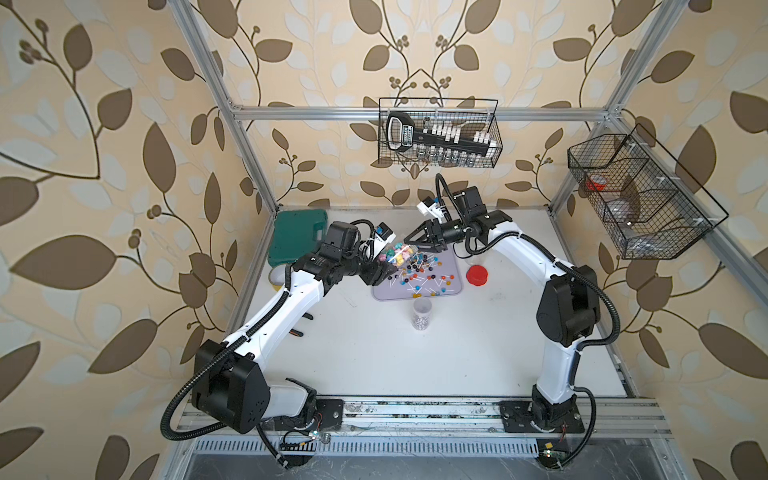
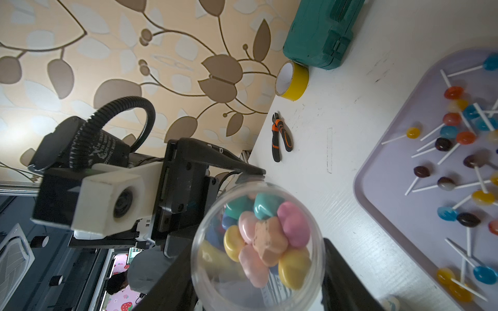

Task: Pour the candies out of the jar
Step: Unscrew the lid from the jar.

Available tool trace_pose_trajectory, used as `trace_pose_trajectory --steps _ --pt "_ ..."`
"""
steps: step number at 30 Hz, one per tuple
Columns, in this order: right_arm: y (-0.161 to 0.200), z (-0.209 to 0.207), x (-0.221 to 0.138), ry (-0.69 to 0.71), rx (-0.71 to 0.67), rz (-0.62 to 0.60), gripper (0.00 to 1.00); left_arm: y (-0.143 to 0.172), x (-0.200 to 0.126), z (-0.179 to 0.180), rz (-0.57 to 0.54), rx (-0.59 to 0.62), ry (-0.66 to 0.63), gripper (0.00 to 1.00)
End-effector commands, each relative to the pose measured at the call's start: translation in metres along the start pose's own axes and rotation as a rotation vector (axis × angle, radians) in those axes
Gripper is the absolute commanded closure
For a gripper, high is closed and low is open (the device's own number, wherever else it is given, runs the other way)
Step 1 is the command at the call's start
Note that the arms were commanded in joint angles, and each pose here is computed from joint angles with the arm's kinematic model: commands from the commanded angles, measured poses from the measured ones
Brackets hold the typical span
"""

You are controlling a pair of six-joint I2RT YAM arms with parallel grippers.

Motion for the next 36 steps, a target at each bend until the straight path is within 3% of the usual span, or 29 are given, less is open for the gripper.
trace_pose_trajectory --steps 1,10,23,30,36 --pt "-0.002 0.019 -0.009 -0.042 -0.156 -0.026 0.54 -0.017 -0.013 -0.012 -0.128 0.019 0.085 0.35" --pt "0.007 0.029 -0.017 -0.102 -0.332 -0.054 0.56 -0.024 -0.015 -0.002 -0.171 -0.063 0.202 0.34" --pt "0.026 0.046 -0.027 -0.229 -0.581 -0.06 0.55 -0.032 -0.014 0.011 -0.143 -0.182 0.544 0.31" --pt "0.031 0.049 -0.033 -0.23 -0.612 -0.07 0.54 -0.033 -0.016 0.01 -0.14 -0.177 0.558 0.31" --pt "0.022 0.053 -0.038 -0.174 -0.58 -0.093 0.4 -0.028 -0.006 0.017 -0.101 -0.196 0.525 0.31"
Point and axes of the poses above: each gripper's point midway between its finger pads, its own x axis out along the fingers, its own z axis along the line the jaws close on, y = z × x, the point moved 10 cm from there along -x, back along the fingers, and after that the axes turned 11 degrees about -x, right-handed, at the moved point
